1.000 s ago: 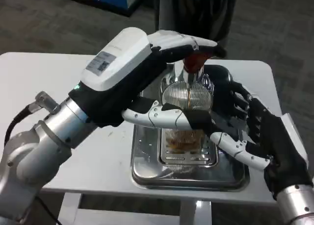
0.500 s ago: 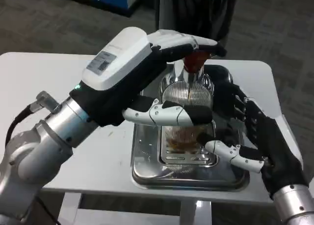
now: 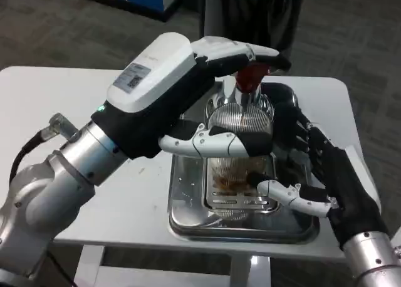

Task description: Grasp the cup under the faucet to collect the drink, then remove the cup.

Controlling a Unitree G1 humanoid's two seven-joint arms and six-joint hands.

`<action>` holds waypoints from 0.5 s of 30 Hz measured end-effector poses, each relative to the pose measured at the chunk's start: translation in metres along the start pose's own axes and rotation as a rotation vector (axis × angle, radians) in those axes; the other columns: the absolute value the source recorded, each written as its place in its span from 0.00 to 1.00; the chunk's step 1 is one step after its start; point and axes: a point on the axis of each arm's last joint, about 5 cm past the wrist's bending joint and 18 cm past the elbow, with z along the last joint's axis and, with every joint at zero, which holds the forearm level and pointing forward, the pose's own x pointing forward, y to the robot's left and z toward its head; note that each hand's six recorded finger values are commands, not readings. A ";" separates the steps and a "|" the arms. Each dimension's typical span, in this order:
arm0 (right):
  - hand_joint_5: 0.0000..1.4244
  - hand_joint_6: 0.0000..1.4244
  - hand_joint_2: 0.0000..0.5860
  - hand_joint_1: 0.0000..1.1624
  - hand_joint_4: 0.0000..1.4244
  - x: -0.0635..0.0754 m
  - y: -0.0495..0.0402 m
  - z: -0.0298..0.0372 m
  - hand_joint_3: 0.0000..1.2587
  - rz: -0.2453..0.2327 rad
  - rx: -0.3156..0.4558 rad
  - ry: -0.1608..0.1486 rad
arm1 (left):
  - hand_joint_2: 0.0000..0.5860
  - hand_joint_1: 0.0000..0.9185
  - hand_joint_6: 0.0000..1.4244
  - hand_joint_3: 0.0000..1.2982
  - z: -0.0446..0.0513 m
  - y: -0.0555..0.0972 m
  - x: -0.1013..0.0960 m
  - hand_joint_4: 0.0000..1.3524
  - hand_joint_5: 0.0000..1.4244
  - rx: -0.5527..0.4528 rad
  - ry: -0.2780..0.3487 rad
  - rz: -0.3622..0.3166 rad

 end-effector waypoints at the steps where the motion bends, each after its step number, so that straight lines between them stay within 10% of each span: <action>1: 0.13 0.18 0.23 0.77 0.10 0.000 0.0001 -0.0002 0.08 0.000 0.000 0.000 | 0.18 0.00 0.18 0.28 0.0000 0.000 0.000 0.23 0.24 0.000 0.000 0.000; 15: 0.13 0.17 0.23 0.77 0.10 0.008 0.0028 0.0030 0.08 -0.004 0.006 -0.025 | 0.18 0.00 0.18 0.28 -0.0015 -0.001 0.002 0.23 0.24 -0.004 0.002 0.005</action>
